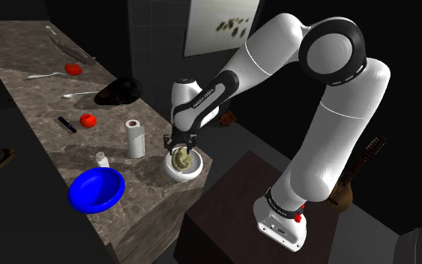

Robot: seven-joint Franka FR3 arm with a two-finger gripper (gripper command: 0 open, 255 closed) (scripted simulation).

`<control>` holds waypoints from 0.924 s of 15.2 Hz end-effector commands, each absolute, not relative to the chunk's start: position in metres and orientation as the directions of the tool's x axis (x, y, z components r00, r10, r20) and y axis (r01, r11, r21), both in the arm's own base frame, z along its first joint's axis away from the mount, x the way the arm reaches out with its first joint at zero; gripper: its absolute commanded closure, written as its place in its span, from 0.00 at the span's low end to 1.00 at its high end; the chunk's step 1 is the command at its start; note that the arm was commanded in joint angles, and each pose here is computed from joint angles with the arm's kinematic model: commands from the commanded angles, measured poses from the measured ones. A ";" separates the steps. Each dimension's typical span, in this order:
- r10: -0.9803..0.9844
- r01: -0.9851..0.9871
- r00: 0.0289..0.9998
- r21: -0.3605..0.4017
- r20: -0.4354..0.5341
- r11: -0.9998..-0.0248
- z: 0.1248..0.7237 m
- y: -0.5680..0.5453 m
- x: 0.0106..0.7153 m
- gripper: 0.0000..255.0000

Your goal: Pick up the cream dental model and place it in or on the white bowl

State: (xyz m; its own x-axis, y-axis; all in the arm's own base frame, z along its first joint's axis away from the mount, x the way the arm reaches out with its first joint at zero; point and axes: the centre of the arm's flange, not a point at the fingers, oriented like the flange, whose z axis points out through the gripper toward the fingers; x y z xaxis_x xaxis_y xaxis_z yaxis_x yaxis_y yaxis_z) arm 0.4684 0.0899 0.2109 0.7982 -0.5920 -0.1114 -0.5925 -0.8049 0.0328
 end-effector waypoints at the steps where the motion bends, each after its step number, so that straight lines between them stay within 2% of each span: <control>1: -0.592 -0.593 0.798 0.033 -0.112 -0.805 0.211 0.090 0.468 0.00; 4: -0.592 -0.593 0.798 0.033 -0.112 -0.805 0.210 0.090 0.469 0.00; 8: -0.592 -0.593 0.798 0.033 -0.112 -0.805 0.260 0.088 0.474 0.00; 14: -0.592 -0.593 0.798 0.033 -0.112 -0.805 0.260 0.088 0.474 0.00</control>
